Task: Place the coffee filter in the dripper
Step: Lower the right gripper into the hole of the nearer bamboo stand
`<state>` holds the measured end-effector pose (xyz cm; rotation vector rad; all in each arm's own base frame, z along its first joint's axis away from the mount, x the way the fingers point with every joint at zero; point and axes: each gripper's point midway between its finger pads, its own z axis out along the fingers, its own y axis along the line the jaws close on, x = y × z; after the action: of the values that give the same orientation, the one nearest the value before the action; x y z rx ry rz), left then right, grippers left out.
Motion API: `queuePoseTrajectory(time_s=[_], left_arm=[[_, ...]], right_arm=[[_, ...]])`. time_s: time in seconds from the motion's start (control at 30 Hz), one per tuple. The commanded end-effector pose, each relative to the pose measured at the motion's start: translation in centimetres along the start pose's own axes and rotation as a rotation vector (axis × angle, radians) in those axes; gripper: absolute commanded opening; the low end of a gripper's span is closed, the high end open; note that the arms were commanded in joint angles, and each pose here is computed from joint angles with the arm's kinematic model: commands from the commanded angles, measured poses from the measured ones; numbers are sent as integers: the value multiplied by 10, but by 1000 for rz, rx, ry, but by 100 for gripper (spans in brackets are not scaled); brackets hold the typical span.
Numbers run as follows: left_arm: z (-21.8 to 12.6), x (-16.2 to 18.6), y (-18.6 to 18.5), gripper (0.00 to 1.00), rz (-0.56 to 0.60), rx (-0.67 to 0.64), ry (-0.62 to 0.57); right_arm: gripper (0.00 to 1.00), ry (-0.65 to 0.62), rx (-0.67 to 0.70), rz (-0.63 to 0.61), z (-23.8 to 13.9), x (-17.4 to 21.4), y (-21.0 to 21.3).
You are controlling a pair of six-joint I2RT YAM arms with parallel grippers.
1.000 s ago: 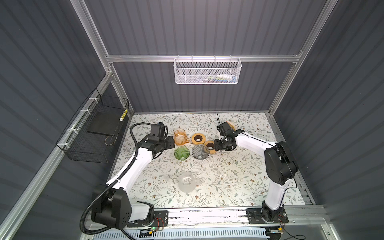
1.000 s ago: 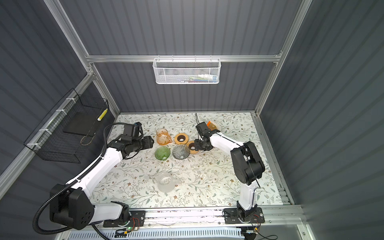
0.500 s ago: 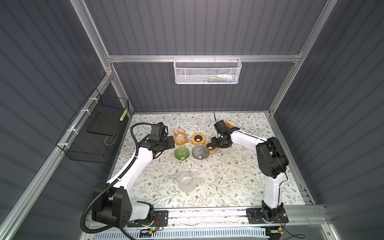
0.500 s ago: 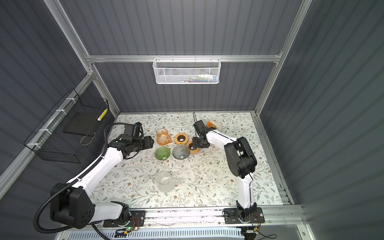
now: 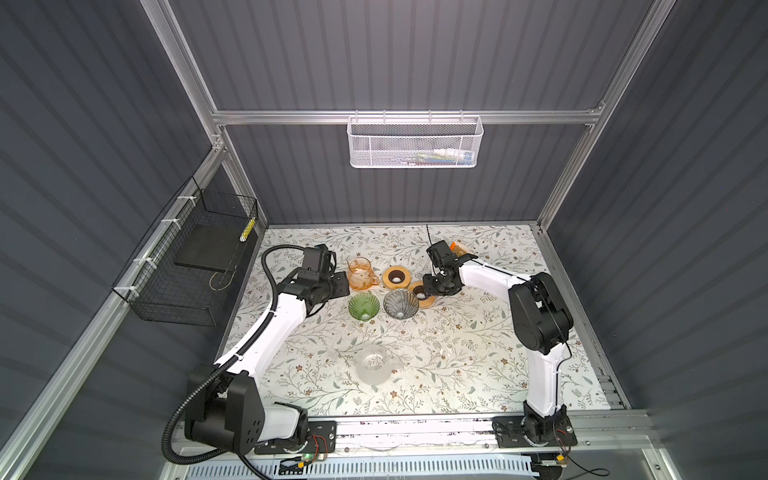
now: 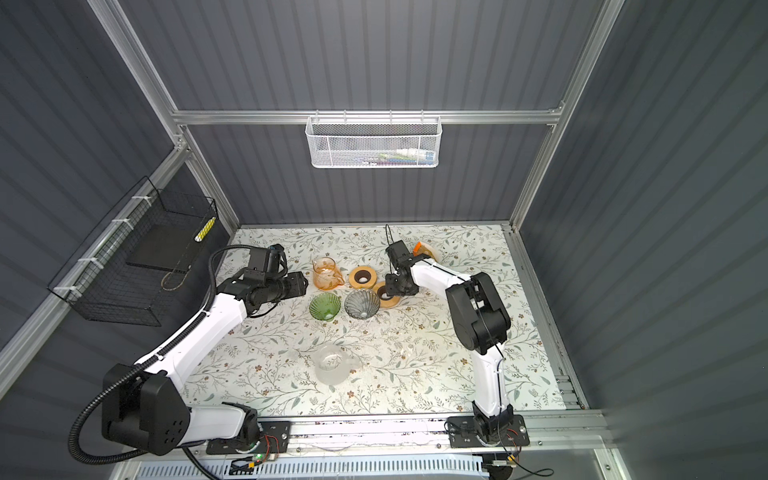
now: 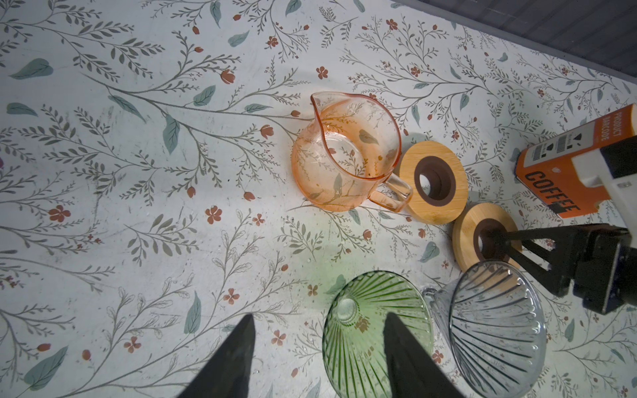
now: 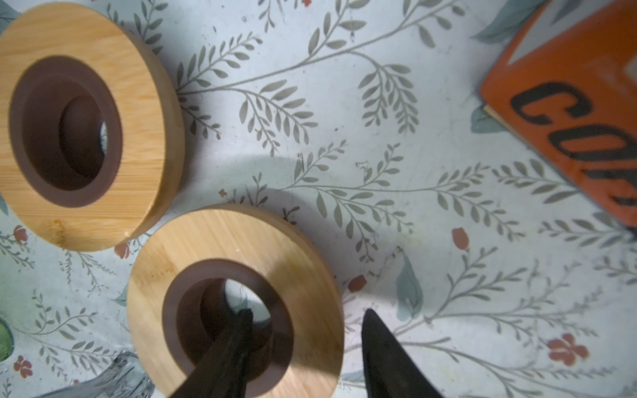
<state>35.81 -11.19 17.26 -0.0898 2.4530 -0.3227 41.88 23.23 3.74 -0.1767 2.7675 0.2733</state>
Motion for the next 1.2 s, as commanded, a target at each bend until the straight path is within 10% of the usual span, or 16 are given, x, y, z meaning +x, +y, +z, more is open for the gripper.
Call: queuePoseTrajectory(time_s=[0.0,1.17], left_arm=[[-8,-9,-7,60,15,14,-18],[-14,-9,-7,60,-4,24,-34]], right_arm=[[51,24,25,8,7,1,-5],[27,-22,50,5,-12,-7,-9]])
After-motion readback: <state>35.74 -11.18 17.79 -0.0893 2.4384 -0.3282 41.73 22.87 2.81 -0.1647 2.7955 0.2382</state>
